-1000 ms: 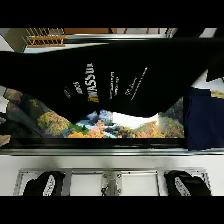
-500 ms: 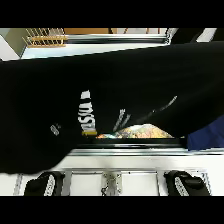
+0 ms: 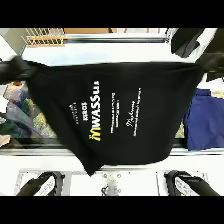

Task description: Fold the clothes and pants, and hang the long-sleeved shirts on hangers.

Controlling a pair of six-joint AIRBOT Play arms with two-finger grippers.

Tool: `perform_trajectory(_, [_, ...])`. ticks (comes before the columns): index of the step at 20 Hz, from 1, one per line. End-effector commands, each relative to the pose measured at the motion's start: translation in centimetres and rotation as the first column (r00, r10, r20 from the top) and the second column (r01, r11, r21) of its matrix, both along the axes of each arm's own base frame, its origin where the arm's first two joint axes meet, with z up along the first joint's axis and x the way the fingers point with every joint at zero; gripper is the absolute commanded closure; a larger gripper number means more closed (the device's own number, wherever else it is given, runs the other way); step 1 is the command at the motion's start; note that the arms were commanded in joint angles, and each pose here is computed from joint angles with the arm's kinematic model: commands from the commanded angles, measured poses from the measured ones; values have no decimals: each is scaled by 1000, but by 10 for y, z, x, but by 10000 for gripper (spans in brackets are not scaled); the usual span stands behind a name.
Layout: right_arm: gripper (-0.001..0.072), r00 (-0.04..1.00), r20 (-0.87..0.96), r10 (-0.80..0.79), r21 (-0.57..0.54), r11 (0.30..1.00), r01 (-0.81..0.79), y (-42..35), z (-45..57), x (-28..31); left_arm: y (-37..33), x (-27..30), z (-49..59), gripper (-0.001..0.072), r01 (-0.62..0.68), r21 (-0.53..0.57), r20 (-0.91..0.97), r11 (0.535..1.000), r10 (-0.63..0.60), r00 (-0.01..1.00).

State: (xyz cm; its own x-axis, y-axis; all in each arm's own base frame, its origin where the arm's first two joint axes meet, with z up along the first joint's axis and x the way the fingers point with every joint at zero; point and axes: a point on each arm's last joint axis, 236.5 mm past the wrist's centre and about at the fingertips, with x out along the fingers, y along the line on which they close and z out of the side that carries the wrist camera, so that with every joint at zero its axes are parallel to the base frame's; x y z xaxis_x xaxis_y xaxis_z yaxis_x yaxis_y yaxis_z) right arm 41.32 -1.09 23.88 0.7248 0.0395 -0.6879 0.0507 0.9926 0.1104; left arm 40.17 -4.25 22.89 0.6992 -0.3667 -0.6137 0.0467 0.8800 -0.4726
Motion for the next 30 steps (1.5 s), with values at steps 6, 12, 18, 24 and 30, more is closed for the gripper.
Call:
perform_trajectory(6, [700,959,-284,10,37,999,1,5,-208,112,-28,135,-220,701,99,-39,-339,994,-107,935])
perform_trajectory(12, [700,974,-215,-72,84,992,91,2,-215,137,-22,153,-246,701,80,-51,-372,995,-93,924])
perform_trajectory(18, [700,934,-351,-72,30,996,88,-4,-250,85,-12,110,-276,701,39,-48,-449,998,-57,892])
perform_trajectory(24, [698,883,-464,-70,38,994,98,2,-301,35,-21,61,-315,700,70,-47,-536,996,-85,840])
perform_trajectory(30, [190,881,-471,-48,151,979,134,24,-296,32,-14,59,-307,149,39,-54,-529,998,-62,847])
